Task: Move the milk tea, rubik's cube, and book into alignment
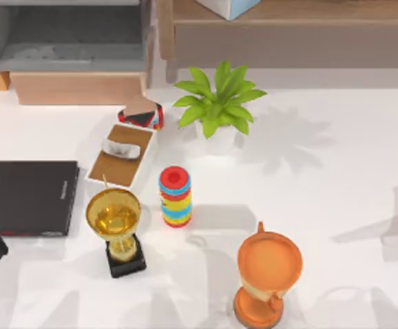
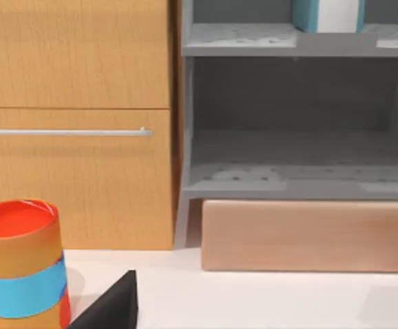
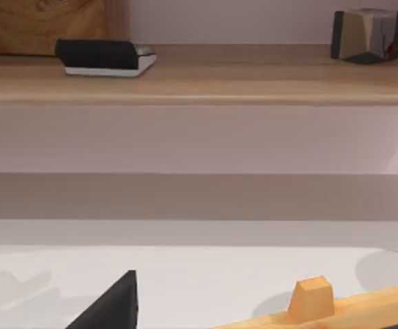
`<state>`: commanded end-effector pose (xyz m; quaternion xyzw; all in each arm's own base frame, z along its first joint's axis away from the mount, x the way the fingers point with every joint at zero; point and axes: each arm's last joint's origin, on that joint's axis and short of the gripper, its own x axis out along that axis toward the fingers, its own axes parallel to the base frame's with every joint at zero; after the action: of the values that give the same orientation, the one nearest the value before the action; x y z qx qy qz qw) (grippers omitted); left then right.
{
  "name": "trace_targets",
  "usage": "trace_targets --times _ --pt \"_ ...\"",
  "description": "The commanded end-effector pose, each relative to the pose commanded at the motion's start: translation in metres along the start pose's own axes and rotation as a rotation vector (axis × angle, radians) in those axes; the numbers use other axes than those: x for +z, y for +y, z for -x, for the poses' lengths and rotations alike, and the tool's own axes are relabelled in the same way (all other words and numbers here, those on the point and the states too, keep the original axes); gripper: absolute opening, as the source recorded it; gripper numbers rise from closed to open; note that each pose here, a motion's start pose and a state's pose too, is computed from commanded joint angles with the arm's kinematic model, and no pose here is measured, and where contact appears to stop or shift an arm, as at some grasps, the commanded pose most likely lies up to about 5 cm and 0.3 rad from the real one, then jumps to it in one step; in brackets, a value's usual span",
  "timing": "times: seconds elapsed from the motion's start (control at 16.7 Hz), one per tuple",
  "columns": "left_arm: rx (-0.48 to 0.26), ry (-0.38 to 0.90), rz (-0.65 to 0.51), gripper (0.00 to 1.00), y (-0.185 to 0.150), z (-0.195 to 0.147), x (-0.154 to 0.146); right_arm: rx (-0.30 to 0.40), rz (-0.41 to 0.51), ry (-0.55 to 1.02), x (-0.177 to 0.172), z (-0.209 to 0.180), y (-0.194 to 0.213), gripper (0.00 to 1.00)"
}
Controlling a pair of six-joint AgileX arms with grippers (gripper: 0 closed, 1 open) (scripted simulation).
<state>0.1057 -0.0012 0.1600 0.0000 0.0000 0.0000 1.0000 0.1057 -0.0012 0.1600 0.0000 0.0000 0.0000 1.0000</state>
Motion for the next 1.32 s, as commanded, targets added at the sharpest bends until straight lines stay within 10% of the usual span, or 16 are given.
trace_targets --times 0.42,0.78,1.32 --pt "-0.001 -0.014 0.001 1.0 0.0 0.0 0.009 0.0 0.0 0.0 0.0 0.0 0.0 1.0" --pt "-0.007 -0.083 0.014 1.0 -0.004 -0.023 0.088 0.0 0.0 0.0 0.0 0.0 0.0 1.0" --pt "-0.014 -0.002 0.024 1.0 -0.039 -0.208 0.142 0.0 0.0 0.0 0.0 0.0 0.0 1.0"
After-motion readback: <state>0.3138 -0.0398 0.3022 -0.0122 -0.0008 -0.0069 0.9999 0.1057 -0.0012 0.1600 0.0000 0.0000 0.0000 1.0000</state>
